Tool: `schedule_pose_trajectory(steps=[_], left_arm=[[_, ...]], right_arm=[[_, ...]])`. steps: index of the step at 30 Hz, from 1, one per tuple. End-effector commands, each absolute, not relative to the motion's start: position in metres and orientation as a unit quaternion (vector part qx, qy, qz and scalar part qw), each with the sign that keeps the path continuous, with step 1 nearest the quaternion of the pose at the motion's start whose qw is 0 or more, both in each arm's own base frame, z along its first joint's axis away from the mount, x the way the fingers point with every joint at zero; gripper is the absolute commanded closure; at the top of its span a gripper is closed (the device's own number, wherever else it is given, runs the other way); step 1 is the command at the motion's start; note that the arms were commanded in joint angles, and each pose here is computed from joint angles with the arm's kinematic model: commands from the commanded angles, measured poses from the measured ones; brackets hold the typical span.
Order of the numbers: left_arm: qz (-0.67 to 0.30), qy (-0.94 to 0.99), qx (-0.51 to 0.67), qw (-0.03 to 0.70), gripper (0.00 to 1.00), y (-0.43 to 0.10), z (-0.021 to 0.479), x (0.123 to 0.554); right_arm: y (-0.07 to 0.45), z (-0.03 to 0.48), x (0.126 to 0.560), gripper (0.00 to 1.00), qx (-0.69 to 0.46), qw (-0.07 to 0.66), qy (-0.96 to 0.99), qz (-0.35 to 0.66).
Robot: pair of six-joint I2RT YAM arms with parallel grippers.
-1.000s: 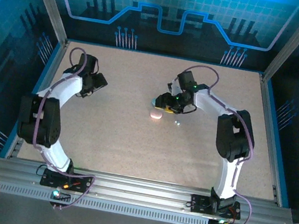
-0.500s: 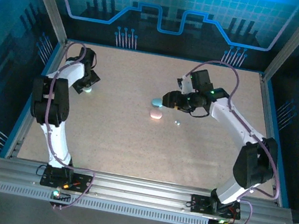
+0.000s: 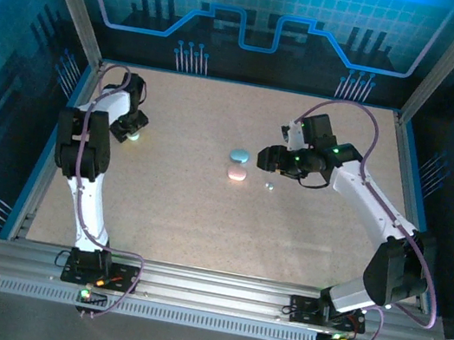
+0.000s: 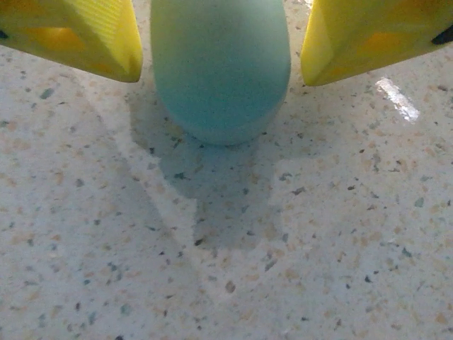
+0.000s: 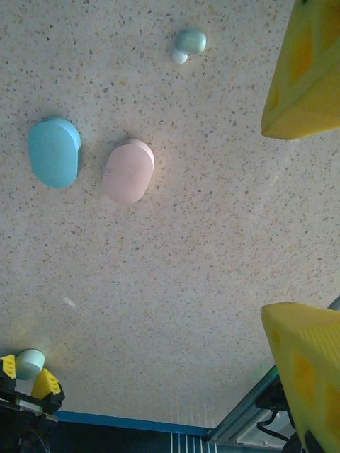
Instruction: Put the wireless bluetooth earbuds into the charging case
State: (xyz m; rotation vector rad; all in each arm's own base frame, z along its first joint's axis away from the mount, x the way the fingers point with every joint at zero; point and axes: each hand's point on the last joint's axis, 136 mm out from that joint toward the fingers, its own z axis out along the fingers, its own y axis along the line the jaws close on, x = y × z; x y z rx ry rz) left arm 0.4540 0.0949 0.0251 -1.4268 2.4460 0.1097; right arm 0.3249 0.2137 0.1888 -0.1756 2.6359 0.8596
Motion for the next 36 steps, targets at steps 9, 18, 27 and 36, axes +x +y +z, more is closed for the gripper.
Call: schedule_pose_trajectory(steps=[9,18,27,36], left_arm=[[0.042,0.847,-0.515,0.127,0.44,0.106,0.010,0.448],[-0.035,0.845,-0.515,0.141,0.64,0.072,0.038,0.442],[-0.182,0.825,-0.515,0.146,0.65,-0.050,0.087,0.396],[-0.277,0.801,-0.514,0.131,0.65,-0.158,0.130,0.347]], right_arm=[[0.205,0.185,0.313,0.37,-0.059,0.174,0.936,0.301],[0.204,0.179,0.306,0.37,-0.048,0.176,0.933,0.312],[0.224,0.171,0.305,0.38,-0.023,0.228,0.899,0.372],[0.273,0.178,0.301,0.40,-0.097,0.369,0.838,0.391]])
